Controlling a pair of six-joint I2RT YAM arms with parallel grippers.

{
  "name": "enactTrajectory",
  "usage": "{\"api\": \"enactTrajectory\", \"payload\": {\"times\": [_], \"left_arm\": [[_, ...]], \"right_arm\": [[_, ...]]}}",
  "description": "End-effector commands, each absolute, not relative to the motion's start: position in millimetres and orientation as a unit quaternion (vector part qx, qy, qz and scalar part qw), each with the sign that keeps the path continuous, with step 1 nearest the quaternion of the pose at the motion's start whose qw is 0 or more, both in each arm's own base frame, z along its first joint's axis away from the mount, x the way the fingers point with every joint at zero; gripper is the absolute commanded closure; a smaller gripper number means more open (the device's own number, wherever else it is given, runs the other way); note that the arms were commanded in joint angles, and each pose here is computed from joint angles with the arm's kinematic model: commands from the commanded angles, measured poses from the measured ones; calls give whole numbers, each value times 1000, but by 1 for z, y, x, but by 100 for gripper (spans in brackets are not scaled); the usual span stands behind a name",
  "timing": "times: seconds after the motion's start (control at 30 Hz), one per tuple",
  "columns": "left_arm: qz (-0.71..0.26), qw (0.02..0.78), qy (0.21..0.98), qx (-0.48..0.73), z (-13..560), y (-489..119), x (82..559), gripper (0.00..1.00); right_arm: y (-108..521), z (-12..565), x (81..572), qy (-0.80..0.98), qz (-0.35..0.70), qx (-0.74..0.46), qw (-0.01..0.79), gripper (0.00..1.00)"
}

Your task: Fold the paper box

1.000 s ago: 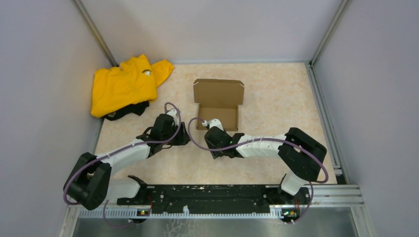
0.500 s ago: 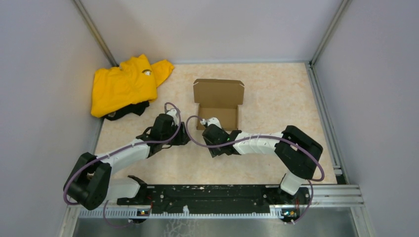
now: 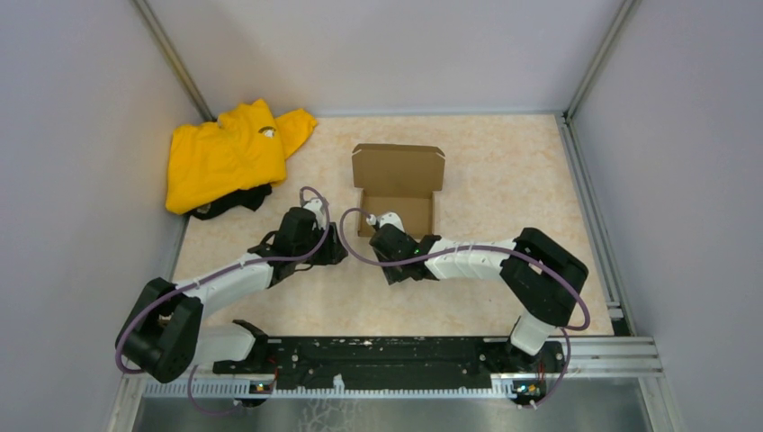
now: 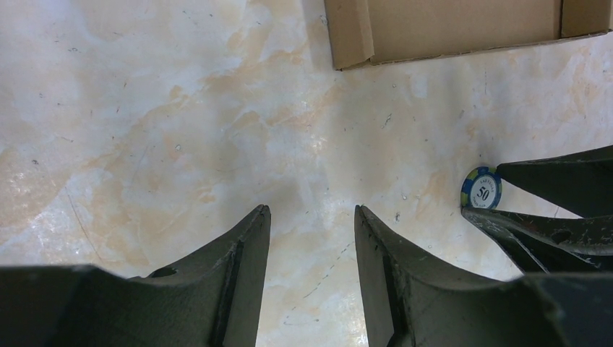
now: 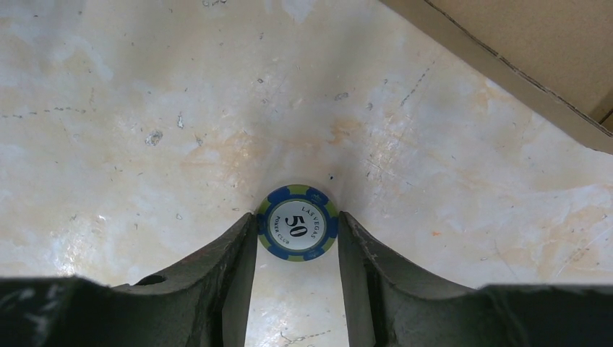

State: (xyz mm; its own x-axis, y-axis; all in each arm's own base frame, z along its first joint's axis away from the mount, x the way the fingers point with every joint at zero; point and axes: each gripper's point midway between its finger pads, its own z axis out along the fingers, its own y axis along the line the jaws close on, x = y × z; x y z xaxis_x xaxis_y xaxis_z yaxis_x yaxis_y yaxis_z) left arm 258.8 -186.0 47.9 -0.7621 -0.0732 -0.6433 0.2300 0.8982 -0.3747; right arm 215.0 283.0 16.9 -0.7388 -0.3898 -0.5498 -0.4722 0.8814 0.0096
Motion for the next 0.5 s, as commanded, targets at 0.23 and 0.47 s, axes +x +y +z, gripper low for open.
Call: {"api": "enactTrajectory", "payload": {"times": [0.23,0.47], "left_arm": [[-232,349,907,47,51,-187,259,47],[-233,350,906,46,51,-188,259,47]], "right_arm": [[258,-1,191,947,46,-239,210,60],[262,9,196,944,49,-239,220,60]]}}
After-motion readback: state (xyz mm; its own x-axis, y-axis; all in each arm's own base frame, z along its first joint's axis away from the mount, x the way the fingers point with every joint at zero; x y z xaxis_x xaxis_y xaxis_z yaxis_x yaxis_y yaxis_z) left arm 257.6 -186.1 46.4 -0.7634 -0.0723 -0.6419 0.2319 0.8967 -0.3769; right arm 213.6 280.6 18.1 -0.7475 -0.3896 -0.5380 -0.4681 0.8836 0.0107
